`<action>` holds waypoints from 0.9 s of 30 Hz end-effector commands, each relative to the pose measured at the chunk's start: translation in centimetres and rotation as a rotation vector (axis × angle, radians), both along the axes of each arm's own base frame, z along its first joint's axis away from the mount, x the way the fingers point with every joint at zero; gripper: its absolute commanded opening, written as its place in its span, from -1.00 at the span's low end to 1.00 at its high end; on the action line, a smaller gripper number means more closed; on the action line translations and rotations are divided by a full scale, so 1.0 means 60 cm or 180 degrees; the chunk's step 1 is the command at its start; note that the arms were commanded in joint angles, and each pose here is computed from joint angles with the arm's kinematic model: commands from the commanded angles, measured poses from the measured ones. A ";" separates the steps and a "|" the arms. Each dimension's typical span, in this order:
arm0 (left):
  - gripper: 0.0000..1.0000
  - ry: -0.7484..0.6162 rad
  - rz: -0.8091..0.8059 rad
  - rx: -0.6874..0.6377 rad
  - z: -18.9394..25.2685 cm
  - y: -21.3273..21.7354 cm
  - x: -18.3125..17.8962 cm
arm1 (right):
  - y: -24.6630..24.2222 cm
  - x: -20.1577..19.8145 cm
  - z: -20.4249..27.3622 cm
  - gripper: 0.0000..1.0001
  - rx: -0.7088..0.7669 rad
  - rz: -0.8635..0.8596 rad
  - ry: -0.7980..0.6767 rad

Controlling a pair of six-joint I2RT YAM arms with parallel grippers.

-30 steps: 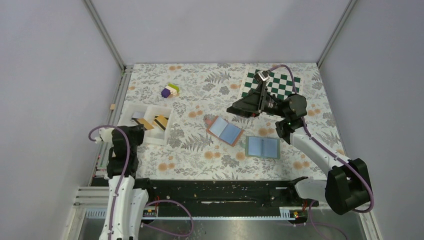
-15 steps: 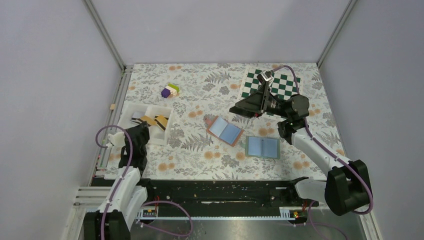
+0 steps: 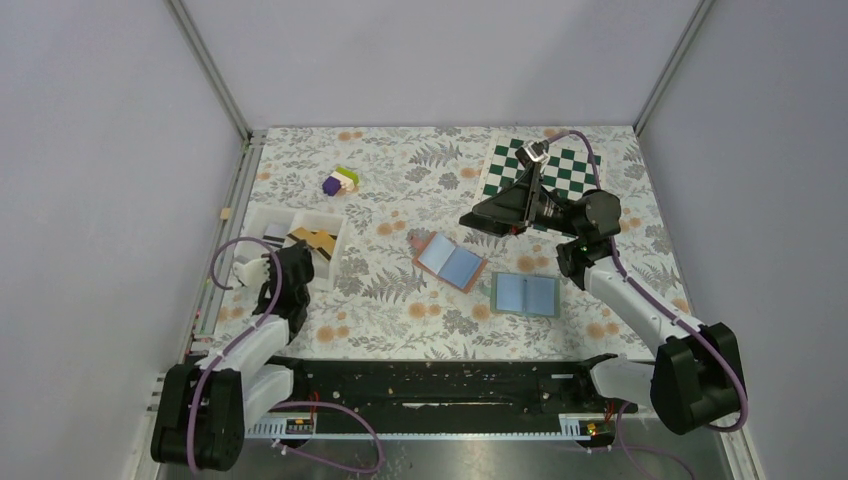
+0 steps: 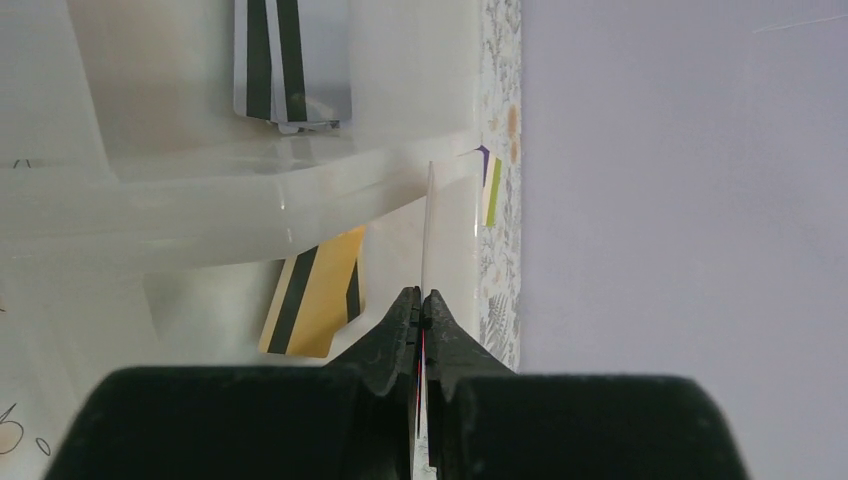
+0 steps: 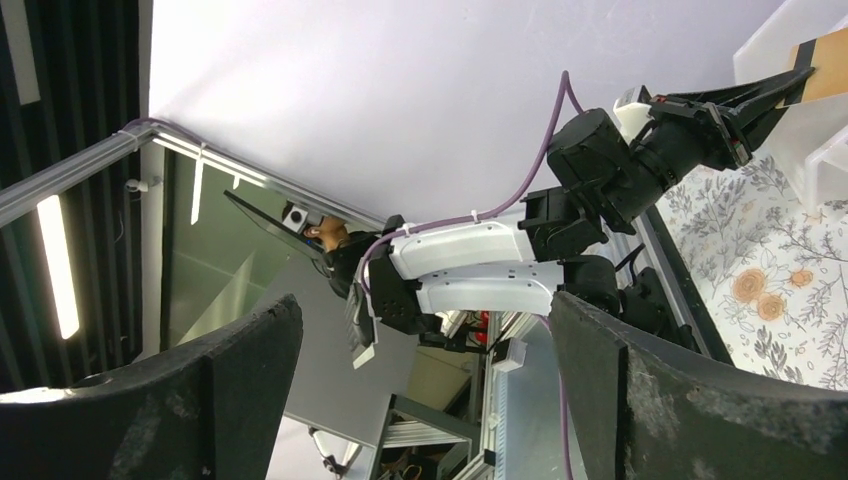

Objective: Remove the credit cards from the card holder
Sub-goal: Place the credit card in the storage box.

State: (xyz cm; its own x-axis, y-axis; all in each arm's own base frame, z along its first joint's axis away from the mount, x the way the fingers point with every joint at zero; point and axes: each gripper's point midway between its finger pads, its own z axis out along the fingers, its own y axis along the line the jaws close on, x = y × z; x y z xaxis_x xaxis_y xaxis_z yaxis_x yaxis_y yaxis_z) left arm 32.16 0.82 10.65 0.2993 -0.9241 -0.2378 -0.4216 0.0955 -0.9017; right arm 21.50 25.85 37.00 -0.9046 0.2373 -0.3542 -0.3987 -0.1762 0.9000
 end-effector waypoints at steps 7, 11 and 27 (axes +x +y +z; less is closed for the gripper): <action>-1.00 -0.0288 0.0025 0.0031 0.034 -0.015 0.040 | -0.008 -0.015 0.029 0.99 -0.0063 -0.0064 -0.0298; -1.00 -0.0343 -0.0014 0.0072 0.048 -0.031 0.046 | -0.007 -0.014 0.030 0.99 -0.0066 -0.0056 -0.0297; -1.00 -0.0166 0.0093 0.0049 0.006 -0.036 0.048 | -0.008 -0.019 0.029 0.99 -0.0071 -0.0036 -0.0325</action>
State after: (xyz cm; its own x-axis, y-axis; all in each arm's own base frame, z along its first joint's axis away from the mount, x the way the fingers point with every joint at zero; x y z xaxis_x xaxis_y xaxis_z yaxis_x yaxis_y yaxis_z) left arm 34.46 -1.90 9.76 0.2810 -0.9241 -0.2592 -0.4265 0.1217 -0.8963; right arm 21.23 25.76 36.88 -0.8970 0.2398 -0.3713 -0.4096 -0.1356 0.9021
